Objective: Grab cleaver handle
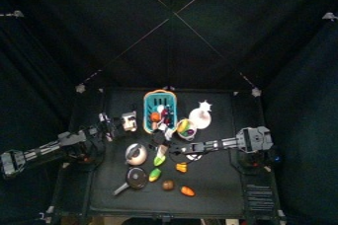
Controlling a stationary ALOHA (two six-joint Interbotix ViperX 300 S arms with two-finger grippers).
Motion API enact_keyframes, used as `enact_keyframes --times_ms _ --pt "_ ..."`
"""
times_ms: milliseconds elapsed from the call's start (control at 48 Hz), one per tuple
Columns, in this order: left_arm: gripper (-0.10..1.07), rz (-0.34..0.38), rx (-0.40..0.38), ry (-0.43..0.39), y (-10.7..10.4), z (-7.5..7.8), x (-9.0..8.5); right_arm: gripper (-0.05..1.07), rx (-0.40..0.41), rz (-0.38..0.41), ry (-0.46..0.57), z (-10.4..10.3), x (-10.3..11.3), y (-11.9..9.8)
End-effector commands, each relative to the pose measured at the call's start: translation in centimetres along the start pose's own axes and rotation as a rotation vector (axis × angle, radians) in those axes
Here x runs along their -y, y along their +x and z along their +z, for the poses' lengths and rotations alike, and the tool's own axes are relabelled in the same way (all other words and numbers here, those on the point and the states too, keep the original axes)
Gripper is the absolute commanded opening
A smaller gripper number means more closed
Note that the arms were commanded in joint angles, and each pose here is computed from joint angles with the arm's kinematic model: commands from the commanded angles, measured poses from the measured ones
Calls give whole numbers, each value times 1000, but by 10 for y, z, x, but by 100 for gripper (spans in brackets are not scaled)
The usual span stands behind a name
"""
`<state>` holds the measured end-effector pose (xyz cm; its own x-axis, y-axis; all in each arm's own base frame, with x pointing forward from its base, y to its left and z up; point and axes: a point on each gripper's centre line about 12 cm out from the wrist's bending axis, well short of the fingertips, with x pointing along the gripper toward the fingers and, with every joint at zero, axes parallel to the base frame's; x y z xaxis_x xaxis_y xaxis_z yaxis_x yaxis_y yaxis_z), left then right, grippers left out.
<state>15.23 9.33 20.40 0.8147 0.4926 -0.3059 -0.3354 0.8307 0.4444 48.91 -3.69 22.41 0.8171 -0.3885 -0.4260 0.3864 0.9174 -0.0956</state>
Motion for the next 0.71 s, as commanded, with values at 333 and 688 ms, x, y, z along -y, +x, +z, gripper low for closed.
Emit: enact_keyframes --times_ms 333,688 --pt "65 1 37 -3 1 12 -3 94 143 -48 -6 57 27 22" --pt "65 -10 22 -10 1 6 1 93 175 24 -6 71 24 50"
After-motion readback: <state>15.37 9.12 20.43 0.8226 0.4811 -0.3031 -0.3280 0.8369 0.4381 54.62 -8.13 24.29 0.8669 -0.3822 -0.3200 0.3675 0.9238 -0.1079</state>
